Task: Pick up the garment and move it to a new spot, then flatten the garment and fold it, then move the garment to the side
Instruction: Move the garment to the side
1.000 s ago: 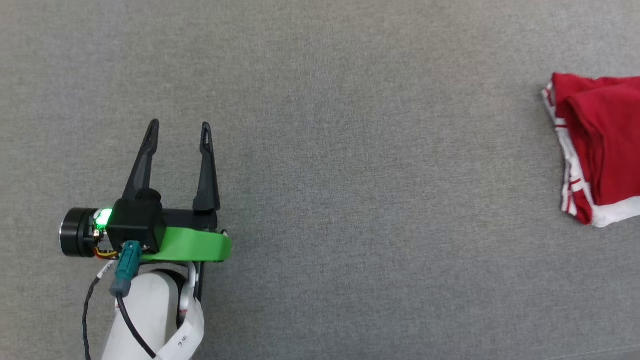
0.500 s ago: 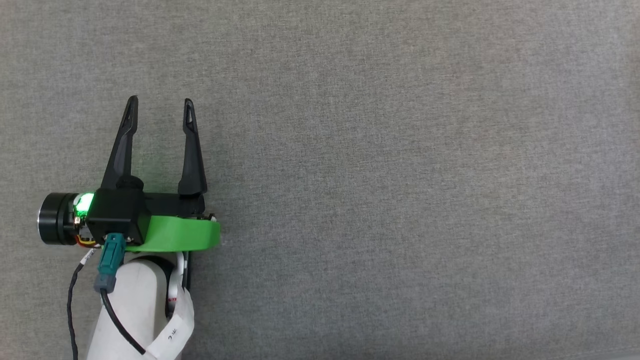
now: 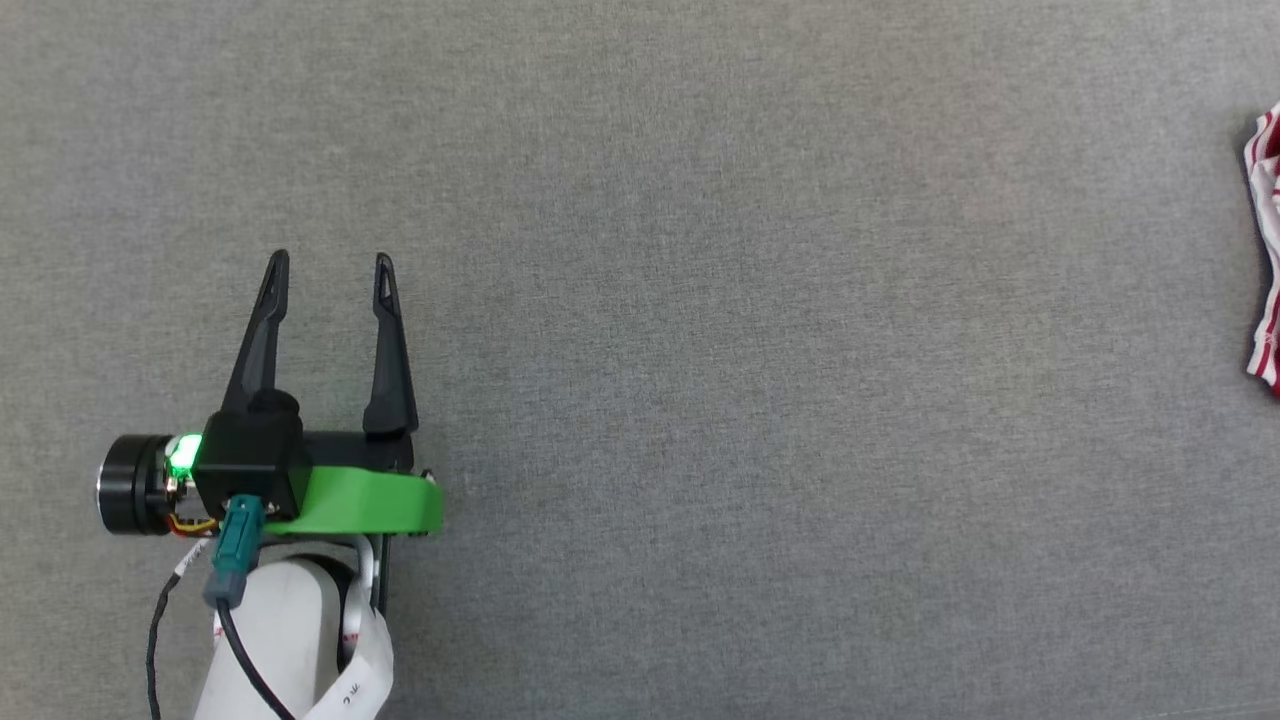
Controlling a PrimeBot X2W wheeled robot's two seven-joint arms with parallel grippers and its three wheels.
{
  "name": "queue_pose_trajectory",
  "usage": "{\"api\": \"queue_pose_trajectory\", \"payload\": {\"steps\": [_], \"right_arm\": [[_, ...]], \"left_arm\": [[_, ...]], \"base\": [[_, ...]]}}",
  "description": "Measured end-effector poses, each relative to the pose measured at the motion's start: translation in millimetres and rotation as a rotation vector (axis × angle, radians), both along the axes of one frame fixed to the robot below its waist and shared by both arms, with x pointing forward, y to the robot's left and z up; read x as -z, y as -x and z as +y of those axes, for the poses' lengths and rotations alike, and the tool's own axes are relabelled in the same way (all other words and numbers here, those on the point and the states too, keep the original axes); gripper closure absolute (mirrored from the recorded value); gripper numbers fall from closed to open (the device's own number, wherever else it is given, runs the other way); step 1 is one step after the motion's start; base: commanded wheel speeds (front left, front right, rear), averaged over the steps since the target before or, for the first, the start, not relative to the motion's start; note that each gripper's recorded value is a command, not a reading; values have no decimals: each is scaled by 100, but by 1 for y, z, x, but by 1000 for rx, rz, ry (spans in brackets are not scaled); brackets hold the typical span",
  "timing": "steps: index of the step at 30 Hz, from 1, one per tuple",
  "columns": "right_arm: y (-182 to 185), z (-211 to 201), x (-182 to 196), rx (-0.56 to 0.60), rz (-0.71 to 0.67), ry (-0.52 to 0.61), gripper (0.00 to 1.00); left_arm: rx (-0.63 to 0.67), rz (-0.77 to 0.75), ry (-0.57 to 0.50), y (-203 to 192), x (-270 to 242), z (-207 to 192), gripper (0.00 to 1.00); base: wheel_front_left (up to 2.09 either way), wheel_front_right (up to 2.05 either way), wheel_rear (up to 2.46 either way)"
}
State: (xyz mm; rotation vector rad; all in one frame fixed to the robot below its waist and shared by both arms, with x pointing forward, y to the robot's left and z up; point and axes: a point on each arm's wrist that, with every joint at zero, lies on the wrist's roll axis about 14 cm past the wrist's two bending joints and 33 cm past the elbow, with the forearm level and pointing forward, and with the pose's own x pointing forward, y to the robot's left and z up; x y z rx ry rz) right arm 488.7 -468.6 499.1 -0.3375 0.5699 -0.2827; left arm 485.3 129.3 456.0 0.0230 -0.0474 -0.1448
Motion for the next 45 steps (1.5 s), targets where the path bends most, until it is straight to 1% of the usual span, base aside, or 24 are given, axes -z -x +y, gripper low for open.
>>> {"api": "queue_pose_trajectory", "payload": {"steps": [4, 11, 14, 19, 25, 30, 34, 38, 45], "right_arm": [[-14, 20, -43, -108, -204, 47, 0], [-22, 65, -107, -247, -544, 62, 0], [-22, 94, -119, -305, -640, 35, 0], [-17, 143, -133, -397, -758, 2, 0], [5, 215, -137, -492, -882, -97, 0], [33, 265, -122, -529, -909, -221, 0], [53, 289, -99, -516, -879, -324, 0], [72, 299, -73, -483, -822, -395, 0], [104, 301, -46, -432, -755, -444, 0]], "left_arm": [[-10, 4, -3, 17, -7, 3, 0], [-34, -16, -12, 41, -26, 12, 0], [-51, -31, -11, 49, -35, 18, 0], [-80, -51, -17, 61, -47, 29, 0], [-118, -65, -22, 80, -56, 42, 0], [-145, -73, -26, 93, -61, 51, 0], [-157, -82, -27, 100, -65, 55, 0], [-153, -100, -24, 105, -71, 54, 0], [-140, -102, -21, 117, -72, 52, 0]], "base": [[0, 0, 0], [0, 0, 0], [0, 0, 0], [0, 0, 0], [0, 0, 0], [0, 0, 0], [0, 0, 0], [0, 0, 0], [0, 0, 0]]}}
